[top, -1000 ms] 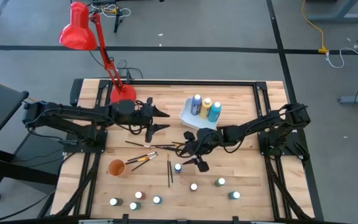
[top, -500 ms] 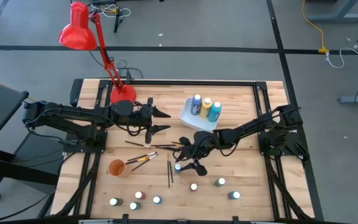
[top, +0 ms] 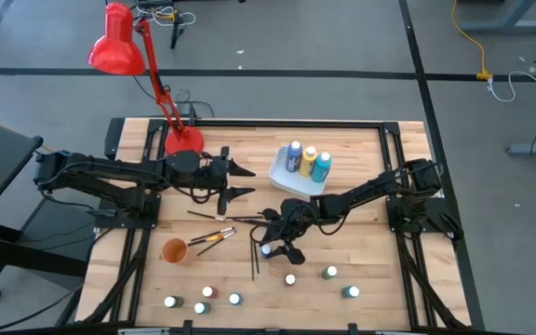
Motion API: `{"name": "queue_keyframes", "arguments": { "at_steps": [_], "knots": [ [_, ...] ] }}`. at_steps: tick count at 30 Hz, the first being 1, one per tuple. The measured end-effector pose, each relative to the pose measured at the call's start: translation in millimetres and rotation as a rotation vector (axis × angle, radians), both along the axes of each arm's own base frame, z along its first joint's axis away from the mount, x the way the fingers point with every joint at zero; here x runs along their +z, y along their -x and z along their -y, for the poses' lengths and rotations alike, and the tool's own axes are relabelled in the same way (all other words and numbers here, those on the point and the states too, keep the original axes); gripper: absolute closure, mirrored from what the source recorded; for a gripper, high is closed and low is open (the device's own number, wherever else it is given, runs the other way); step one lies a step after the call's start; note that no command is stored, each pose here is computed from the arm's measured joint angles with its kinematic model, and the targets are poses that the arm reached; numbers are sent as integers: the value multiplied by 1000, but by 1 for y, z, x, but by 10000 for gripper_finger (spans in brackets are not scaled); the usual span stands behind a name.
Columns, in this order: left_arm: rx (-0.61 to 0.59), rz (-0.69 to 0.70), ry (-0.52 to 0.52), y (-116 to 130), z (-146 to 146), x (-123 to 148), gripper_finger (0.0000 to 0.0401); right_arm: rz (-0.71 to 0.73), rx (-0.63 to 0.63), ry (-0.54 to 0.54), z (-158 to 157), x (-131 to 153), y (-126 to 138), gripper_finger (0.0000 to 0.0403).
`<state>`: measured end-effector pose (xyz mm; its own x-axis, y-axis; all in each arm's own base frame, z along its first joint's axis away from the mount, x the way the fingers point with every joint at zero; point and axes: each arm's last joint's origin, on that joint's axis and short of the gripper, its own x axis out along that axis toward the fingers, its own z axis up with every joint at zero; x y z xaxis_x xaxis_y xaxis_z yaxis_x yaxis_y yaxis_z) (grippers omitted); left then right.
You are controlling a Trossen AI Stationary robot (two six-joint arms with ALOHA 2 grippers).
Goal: Pick & Place Paint Supplies
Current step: Put the small blue paint bottle into the white bin
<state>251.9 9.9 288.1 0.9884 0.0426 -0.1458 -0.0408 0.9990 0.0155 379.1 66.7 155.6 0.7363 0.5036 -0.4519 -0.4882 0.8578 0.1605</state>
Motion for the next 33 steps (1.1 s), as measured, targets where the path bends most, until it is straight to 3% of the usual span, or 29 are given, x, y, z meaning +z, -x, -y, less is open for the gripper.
{"name": "queue_keyframes", "arguments": {
  "at_steps": [8,15,18,21,25,28,33],
  "knots": [
    [2,0,0,0,0,0,191,-28,-12,-2,7,-2,0,284],
    [2,-1,-4,0,0,0,191,-18,-36,23,12,10,4,287],
    [2,-1,-4,0,0,0,191,-16,-123,67,20,31,12,284],
    [2,-1,-4,0,0,0,191,-28,-302,144,30,57,26,282],
    [2,-1,-4,0,0,0,191,-57,-526,288,43,93,58,285],
    [1,-2,-9,0,0,0,191,-43,-608,338,47,115,80,285],
    [1,-1,-9,0,0,0,191,18,-736,346,57,113,115,285]
  ]
}}
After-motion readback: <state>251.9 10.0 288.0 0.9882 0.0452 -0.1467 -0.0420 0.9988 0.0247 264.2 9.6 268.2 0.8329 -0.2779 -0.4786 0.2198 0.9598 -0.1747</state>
